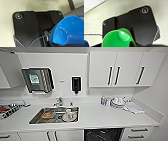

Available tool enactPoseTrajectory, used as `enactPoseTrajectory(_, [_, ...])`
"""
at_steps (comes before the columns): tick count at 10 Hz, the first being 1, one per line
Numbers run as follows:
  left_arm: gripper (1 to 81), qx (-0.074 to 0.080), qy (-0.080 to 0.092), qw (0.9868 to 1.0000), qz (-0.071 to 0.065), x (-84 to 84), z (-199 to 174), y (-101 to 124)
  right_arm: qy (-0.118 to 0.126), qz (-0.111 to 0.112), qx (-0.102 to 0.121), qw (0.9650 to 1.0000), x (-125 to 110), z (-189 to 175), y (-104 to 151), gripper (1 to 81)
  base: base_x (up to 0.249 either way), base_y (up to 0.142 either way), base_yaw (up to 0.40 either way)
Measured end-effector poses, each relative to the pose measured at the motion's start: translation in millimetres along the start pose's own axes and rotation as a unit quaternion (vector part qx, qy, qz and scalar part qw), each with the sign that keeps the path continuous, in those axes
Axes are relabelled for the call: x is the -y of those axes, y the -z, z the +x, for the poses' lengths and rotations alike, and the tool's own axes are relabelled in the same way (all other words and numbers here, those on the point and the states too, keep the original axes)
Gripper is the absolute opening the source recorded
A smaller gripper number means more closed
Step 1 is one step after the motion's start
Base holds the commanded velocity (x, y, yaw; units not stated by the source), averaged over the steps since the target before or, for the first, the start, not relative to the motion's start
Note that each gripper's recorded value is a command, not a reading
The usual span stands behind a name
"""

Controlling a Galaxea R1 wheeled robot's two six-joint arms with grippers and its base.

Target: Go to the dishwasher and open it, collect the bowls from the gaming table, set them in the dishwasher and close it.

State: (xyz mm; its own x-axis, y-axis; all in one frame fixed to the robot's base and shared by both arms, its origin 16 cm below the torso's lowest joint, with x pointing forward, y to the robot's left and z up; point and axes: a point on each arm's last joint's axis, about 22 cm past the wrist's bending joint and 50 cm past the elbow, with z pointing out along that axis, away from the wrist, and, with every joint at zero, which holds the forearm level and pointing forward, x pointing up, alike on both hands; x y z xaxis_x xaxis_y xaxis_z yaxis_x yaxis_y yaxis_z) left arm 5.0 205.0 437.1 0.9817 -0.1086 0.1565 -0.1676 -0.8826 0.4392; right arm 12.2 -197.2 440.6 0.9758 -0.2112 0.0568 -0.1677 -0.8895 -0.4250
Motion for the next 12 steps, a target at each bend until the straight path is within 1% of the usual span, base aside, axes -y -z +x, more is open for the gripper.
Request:
enactPoseTrajectory(1, [1.0,-0.002,-0.001,1.0000,0.000,-0.1,4,-1,-0.001,0.000,0.001,1.0000,0,-2,0,1.0,0.000,-0.075,0.000])
enactPoseTrajectory(2, [1.0,-0.003,-0.001,1.0000,0.000,0.2,5,-1,-0.001,0.000,0.002,1.0000,1,-2,0,1.0,0.000,0.000,0.000])
enactPoseTrajectory(4, [1.0,0.001,0.001,1.0000,-0.001,-0.4,-2,0,0.001,0.000,-0.003,1.0000,0,3,-1,1.0,0.000,0.000,0.000])
enactPoseTrajectory(6, [1.0,-0.001,0.001,1.0000,-0.002,-0.8,-1,1,0.000,-0.001,-0.001,1.0000,0,2,0,1.0,0.000,0.000,0.000])
enactPoseTrajectory(7, [1.0,-0.007,0.001,1.0000,-0.007,-0.8,0,2,0.000,-0.001,-0.002,1.0000,0,2,-1,1.0,0.000,0.000,0.000])
enactPoseTrajectory(8, [1.0,-0.018,0.003,0.9997,-0.017,-1.9,3,5,0.000,-0.001,-0.002,1.0000,0,2,-1,1.0,0.000,0.000,0.000])
enactPoseTrajectory(9, [1.0,-0.034,0.008,0.9989,-0.032,-2.5,9,11,0.000,-0.001,-0.002,1.0000,0,2,0,1.0,0.000,0.000,0.000])
enactPoseTrajectory(11, [1.0,-0.046,0.027,0.9976,-0.044,4.4,15,20,0.000,0.000,-0.001,1.0000,1,2,0,1.0,0.000,0.000,0.000])
enactPoseTrajectory(12, [1.0,-0.054,0.036,0.9963,-0.056,4.7,19,26,-0.001,0.004,-0.001,1.0000,3,2,0,1.0,0.000,0.000,0.000])
